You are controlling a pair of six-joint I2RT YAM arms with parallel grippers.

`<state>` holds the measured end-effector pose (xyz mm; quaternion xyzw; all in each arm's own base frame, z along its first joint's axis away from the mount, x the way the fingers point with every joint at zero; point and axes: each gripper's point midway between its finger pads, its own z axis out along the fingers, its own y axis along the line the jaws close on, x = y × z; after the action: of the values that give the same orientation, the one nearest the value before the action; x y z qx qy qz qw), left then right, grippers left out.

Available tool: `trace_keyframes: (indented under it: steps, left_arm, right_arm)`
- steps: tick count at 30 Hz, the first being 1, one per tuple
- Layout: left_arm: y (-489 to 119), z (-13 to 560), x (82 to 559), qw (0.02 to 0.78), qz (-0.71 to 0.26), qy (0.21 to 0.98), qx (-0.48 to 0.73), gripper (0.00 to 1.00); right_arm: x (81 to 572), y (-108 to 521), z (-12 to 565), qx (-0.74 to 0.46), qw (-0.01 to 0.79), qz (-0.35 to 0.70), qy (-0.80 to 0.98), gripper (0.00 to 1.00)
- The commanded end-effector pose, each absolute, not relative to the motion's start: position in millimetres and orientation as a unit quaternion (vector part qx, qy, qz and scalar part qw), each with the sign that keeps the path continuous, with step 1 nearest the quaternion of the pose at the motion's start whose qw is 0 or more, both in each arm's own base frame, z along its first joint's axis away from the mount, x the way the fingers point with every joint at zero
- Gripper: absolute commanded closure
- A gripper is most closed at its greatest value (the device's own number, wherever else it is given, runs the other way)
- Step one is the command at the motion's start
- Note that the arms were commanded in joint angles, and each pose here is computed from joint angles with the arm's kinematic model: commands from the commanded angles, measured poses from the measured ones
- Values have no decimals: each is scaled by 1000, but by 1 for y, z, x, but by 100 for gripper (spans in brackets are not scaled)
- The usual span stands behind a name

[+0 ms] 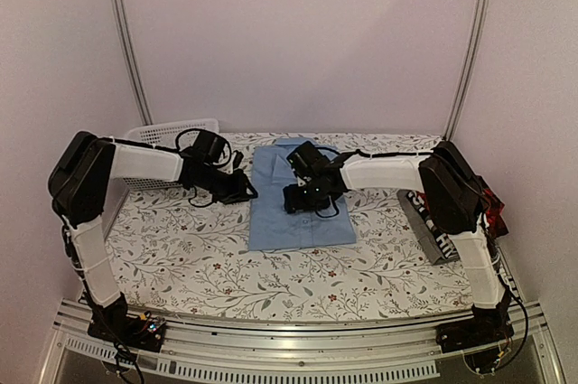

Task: Fold and stack the long sleeve shirts
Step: Smooth out the 2/3-rectangle-folded shirt at the center of the board.

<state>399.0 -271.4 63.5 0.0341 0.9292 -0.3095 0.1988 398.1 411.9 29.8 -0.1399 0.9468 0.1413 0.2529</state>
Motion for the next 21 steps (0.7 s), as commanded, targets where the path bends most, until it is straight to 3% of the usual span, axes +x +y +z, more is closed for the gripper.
trace_keyframes:
  steps: [1,12,21]
  left_arm:
    - [-271,56,367,178,-314,932,32,68]
    - [-255,51,311,144,-334,931,27,66]
    - [-240,52,284,136,-320,937,32,65]
  right_arm:
    - [403,395,36,-129,254,99,953,26]
    - [408,398,-16,-140,219,67,963,21]
    - [388,412,-14,-110,207,79,969,11]
